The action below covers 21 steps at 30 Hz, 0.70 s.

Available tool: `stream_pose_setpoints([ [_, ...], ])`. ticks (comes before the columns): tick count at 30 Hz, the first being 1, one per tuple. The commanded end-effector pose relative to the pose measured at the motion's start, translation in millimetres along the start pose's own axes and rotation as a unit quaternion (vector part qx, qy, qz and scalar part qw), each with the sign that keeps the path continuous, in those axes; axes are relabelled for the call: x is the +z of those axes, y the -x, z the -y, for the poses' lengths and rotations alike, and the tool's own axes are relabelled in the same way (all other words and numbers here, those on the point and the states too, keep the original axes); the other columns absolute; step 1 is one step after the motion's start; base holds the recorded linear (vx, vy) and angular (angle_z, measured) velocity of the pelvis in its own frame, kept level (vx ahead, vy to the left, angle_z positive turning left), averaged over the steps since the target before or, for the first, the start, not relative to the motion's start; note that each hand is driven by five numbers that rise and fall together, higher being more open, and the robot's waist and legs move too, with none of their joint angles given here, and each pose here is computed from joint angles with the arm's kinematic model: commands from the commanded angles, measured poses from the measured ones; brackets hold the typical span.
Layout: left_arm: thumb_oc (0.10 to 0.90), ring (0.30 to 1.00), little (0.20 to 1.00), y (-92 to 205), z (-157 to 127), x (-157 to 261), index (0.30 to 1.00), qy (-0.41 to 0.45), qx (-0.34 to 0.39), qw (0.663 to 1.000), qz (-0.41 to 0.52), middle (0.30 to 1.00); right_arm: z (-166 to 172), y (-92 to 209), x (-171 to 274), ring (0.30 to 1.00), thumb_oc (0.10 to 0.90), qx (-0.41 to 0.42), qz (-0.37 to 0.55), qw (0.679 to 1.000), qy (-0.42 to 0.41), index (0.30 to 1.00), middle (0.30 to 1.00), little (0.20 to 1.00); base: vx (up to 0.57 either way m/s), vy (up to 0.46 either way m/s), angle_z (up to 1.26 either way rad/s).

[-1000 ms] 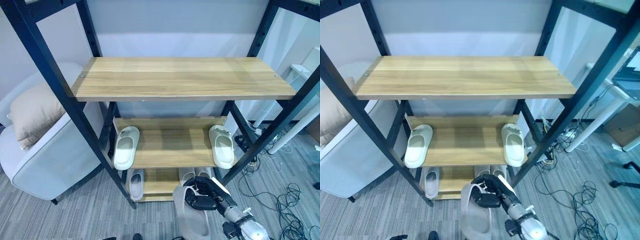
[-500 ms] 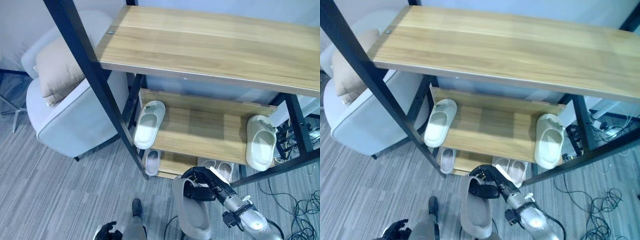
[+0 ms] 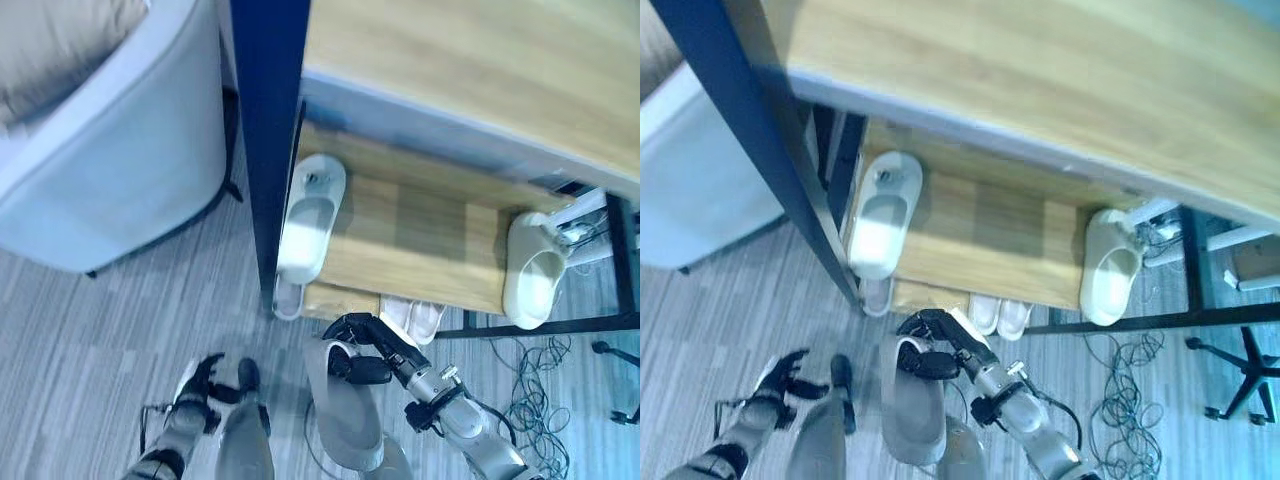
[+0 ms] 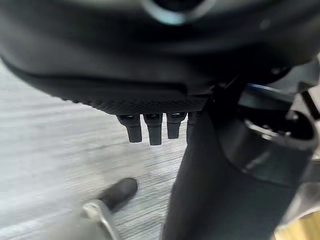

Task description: Arrange the slippers neatly on the shoe rack.

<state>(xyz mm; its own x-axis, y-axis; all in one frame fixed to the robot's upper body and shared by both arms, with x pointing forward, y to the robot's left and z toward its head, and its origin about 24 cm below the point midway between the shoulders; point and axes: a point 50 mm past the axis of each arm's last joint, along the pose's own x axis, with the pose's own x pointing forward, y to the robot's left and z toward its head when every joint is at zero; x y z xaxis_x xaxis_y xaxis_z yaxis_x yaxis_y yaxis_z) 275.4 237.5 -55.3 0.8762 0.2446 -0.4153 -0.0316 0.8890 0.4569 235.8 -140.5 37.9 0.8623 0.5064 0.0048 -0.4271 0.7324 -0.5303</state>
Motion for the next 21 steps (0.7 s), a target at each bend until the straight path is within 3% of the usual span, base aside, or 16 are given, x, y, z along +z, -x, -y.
stream_pose_setpoints([
  [1,0.8,0.9,0.9,1.1,8.2,33.3,0.9,0.046,0.02,0.994,0.093,0.9,19.3,-4.7,44.6,0.3,0.4,-0.048,0.123,0.989,0.067,0.3,0.3,0.3,-0.03,-0.042,0.12],
  [2,0.8,0.9,0.9,3.7,19.4,63.8,0.9,0.06,-0.001,0.986,0.158,0.9,25.4,-11.5,59.4,0.3,0.4,-0.059,0.155,0.981,0.096,0.3,0.3,0.3,-0.03,-0.04,-0.04],
  [4,0.8,0.9,0.9,6.4,21.4,77.6,0.9,0.066,-0.008,0.98,0.19,0.9,28.5,-15.6,64.4,0.3,0.4,-0.063,0.167,0.977,0.118,0.3,0.3,0.3,-0.03,-0.034,0.21],
  [5,0.8,0.9,0.9,12.8,21.7,97.7,0.9,0.079,-0.011,0.968,0.239,0.9,37.5,-27.9,82.7,0.3,0.4,-0.082,0.208,0.959,0.175,0.3,0.3,0.3,-0.03,-0.036,0.29],
  [9,0.8,0.9,0.9,15.7,17.1,103.6,0.9,0.099,0.004,0.962,0.256,0.9,48.5,-35.8,107.4,0.3,0.4,-0.114,0.263,0.927,0.242,0.3,0.3,0.3,-0.02,-0.039,0.1],
  [11,0.8,0.9,0.9,20.5,12.2,102.2,0.9,0.115,0.016,0.957,0.267,0.9,66.3,-37.3,130.0,0.3,0.4,-0.153,0.311,0.882,0.319,0.3,0.3,0.3,0.04,-0.077,-0.02],
  [12,0.8,0.9,0.9,20.5,12.0,102.2,0.9,0.115,0.017,0.957,0.267,0.9,66.1,-37.7,130.0,0.3,0.4,-0.153,0.312,0.882,0.32,0.3,0.3,0.3,0.05,-0.066,-0.08],
  [17,0.8,0.9,0.9,26.1,-0.6,79.4,0.9,0.153,0.047,0.957,0.242,0.9,98.4,-26.8,169.2,0.3,0.4,-0.24,0.371,0.807,0.392,0.3,0.3,0.3,0.08,-0.022,-0.07],
  [21,0.8,0.9,0.9,26.6,0.6,52.0,0.9,0.169,0.071,0.965,0.188,0.9,107.3,-8.5,175.9,0.3,0.4,-0.301,0.387,0.797,0.352,0.3,0.3,0.3,0.13,0.009,-0.19],
])
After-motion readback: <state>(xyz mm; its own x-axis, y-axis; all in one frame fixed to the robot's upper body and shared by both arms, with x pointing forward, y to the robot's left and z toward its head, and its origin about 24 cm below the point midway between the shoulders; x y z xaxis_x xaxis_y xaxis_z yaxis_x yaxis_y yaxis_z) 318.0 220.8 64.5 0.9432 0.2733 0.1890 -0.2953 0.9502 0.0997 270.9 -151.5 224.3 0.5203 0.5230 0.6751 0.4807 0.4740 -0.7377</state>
